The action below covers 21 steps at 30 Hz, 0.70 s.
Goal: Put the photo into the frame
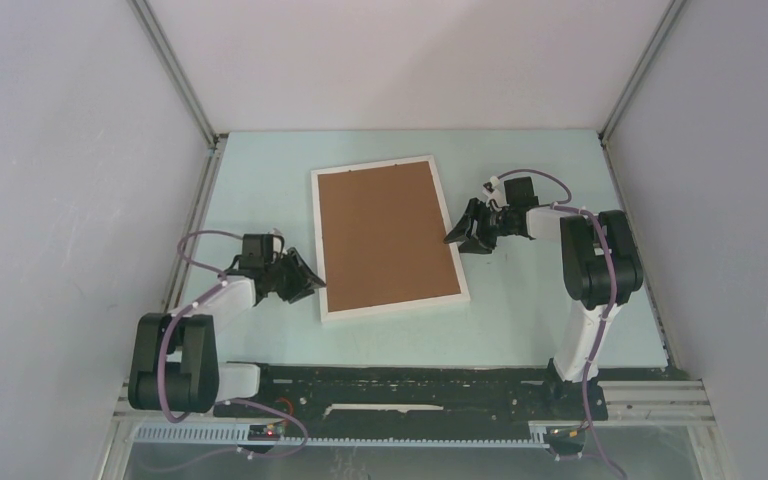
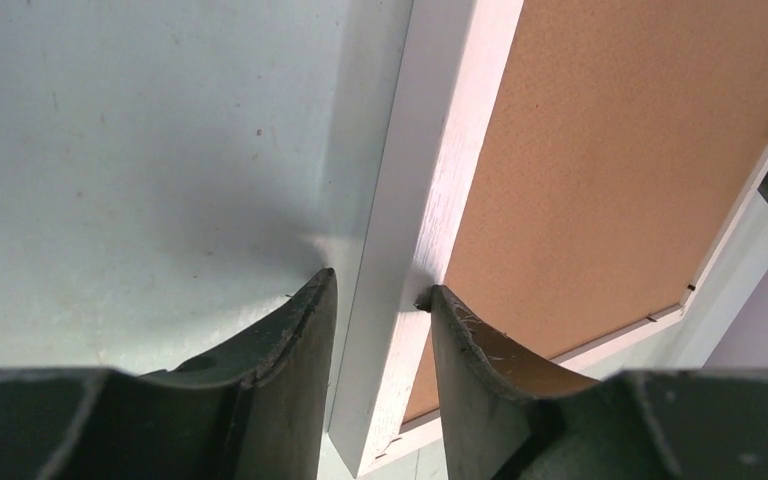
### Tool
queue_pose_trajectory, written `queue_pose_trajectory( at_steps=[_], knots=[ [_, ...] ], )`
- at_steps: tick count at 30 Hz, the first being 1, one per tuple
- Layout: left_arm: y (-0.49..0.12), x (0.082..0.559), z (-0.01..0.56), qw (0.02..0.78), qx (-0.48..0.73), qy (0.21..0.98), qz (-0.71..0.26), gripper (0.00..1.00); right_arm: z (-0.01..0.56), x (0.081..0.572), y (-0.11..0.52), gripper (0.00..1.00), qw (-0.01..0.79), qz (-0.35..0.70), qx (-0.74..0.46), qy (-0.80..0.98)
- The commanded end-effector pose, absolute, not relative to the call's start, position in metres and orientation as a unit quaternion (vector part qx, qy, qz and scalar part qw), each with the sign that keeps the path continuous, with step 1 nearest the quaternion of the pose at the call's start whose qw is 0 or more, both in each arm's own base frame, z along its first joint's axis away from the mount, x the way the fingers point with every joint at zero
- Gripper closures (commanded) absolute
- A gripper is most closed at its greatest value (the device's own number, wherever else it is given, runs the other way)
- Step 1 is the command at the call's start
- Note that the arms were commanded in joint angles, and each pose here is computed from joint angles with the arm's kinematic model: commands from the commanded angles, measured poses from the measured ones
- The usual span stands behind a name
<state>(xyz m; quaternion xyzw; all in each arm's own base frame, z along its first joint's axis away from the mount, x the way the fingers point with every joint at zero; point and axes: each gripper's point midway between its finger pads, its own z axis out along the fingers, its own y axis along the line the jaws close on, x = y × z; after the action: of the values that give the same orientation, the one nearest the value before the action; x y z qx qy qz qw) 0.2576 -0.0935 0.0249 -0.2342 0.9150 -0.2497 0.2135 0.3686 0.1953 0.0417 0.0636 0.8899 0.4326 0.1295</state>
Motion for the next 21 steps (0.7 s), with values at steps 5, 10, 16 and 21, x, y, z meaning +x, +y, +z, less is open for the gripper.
queue_pose_trajectory(
  at_steps=[5, 10, 16, 21],
  knots=[
    [-0.080, 0.265, 0.019, 0.215, -0.211, 0.932, -0.201, 0.55, 0.053, 0.362, 0.213, 0.35, 0.120, 0.466, 0.036, 0.876],
    [-0.083, 0.265, 0.017, 0.206, -0.194, 0.941, -0.185, 0.57, 0.053, 0.362, 0.214, 0.35, 0.120, 0.465, 0.034, 0.876],
    [-0.096, 0.265, 0.017, 0.202, -0.177, 0.948, -0.171, 0.56, 0.054, 0.354, 0.226, 0.39, 0.104, 0.474, 0.026, 0.874],
    [-0.105, 0.264, 0.012, 0.199, -0.179, 0.950, -0.161, 0.55, 0.054, 0.347, 0.239, 0.41, 0.091, 0.486, 0.018, 0.869]
  ],
)
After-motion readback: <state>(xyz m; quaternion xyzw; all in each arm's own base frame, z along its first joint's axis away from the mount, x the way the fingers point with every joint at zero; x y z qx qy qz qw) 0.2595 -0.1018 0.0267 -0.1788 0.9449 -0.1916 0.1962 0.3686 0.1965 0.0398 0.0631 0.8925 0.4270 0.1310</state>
